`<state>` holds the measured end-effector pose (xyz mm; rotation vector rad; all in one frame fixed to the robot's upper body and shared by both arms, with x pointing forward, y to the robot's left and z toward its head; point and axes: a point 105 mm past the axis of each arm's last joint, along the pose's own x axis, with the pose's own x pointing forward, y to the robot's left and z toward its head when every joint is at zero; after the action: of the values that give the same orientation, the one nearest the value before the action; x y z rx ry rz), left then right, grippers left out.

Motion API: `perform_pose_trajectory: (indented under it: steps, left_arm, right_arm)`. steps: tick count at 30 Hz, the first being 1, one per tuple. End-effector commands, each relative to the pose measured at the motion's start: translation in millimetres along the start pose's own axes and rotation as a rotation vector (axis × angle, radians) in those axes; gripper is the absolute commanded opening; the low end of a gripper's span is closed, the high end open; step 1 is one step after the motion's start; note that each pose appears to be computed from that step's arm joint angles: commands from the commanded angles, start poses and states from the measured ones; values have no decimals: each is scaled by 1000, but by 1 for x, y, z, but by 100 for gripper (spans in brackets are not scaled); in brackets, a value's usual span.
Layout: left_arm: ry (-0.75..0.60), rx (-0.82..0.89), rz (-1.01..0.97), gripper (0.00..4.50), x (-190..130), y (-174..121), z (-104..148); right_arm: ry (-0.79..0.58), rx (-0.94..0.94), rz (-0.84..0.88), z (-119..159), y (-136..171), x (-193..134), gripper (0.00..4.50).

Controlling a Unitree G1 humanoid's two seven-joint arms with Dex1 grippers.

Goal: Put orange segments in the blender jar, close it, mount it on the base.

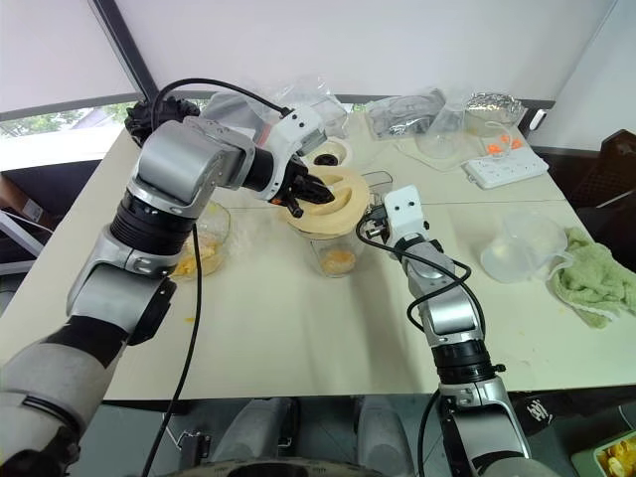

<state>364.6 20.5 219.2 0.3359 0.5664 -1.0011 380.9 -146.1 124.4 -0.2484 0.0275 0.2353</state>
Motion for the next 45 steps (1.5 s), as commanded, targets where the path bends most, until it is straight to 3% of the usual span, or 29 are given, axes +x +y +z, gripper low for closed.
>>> perform_pose_trajectory:
  steps: [1, 12, 16, 18, 19, 20, 21, 24, 30, 37, 42, 45]
  left_arm:
    - [186, -206, 297, 24, -1, 54, -58]
    - [95, -137, 248, 24, -4, 47, -39]
    - [34, 17, 277, 219, -5, 50, -30]
    - [-14, 100, 281, 345, -6, 50, -26]
    - [-49, 128, 275, 365, -6, 49, -22]
    - [-95, 150, 268, 421, -7, 48, -18]
    - [-127, 164, 264, 447, -8, 47, -15]
    - [-242, 124, 185, 447, -13, 36, -4]
    - [-613, -44, 92, 447, -47, 25, 44]
    - [-837, -209, 75, 447, -93, 35, 66]
    - [-838, -113, 219, 447, -118, 50, 42]
    - [-786, -117, 293, 447, -126, 51, -1]
  right_arm:
    - [-66, -94, -57, 16, -11, -3, 84]
    - [-62, -86, -58, 13, -10, -4, 84]
    - [-60, -87, -57, 12, -10, -4, 84]
    - [-61, -89, -57, 12, -10, -4, 84]
    - [-60, -90, -57, 12, -10, -5, 84]
    - [-60, -91, -58, 11, -10, -5, 84]
    - [-59, -91, -58, 11, -10, -5, 84]
    - [-55, -92, -58, 8, -10, -5, 84]
    - [-35, -88, -50, 0, -7, -8, 84]
    - [-16, -61, -52, -6, -7, -11, 84]
    - [-41, 2, -74, 1, -14, -15, 84]
    - [-93, 74, -97, 14, -21, -21, 84]
